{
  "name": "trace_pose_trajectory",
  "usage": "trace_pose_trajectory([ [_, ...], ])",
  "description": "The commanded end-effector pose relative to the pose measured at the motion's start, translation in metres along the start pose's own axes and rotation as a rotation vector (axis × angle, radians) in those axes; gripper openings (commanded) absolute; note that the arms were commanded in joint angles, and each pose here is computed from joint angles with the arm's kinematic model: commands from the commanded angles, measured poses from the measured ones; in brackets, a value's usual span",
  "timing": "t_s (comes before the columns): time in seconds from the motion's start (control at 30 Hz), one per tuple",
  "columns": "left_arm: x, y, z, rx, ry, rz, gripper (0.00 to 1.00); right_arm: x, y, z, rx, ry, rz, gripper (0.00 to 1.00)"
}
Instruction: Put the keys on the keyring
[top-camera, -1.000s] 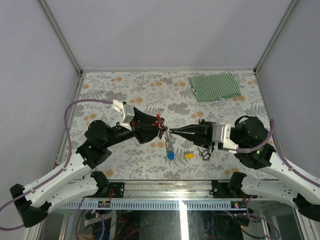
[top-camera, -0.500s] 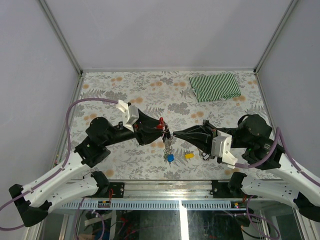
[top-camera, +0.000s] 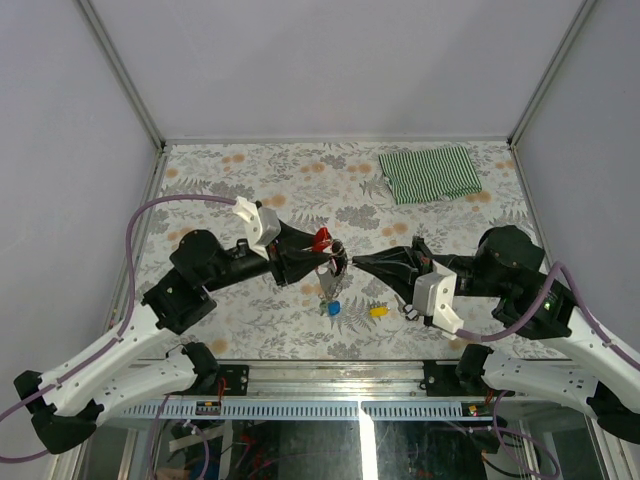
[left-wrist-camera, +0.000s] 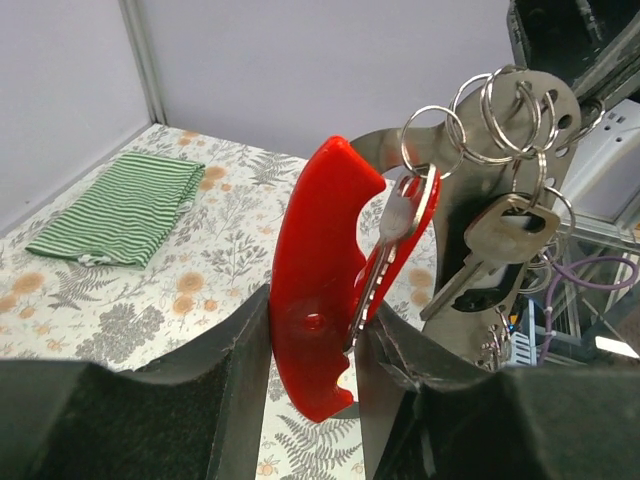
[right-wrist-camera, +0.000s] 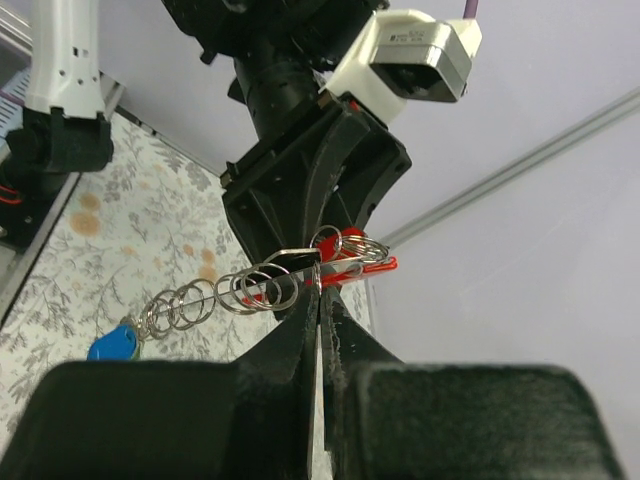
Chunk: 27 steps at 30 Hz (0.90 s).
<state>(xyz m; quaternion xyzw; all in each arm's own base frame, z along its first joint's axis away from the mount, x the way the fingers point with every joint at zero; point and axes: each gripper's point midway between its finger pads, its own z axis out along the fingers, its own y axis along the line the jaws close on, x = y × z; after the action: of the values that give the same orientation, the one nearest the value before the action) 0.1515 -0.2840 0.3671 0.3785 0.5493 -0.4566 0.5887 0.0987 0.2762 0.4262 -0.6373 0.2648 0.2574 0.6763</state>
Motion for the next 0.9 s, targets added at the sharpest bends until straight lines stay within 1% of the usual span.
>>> trace_pose_trajectory([
  [0.0, -0.025, 0.004, -0.004, -0.036, -0.037, 0.063, 0.0, 0.001, -0.025, -0.008, 0.087, 0.065, -0.07, 0.0],
  [0.33, -0.019, 0.021, -0.008, -0.126, 0.03, 0.09, 0.0, 0.023, -0.032, -0.01, 0.124, 0.181, -0.056, 0.0],
  [0.6, -0.008, 0.038, -0.01, -0.208, 0.114, 0.118, 0.0, 0.053, -0.036, -0.013, 0.148, 0.325, -0.024, 0.0],
  [0.87, 0.0, 0.051, -0.013, -0.266, 0.175, 0.143, 0.0, 0.067, -0.04, -0.016, 0.17, 0.422, 0.051, 0.0],
])
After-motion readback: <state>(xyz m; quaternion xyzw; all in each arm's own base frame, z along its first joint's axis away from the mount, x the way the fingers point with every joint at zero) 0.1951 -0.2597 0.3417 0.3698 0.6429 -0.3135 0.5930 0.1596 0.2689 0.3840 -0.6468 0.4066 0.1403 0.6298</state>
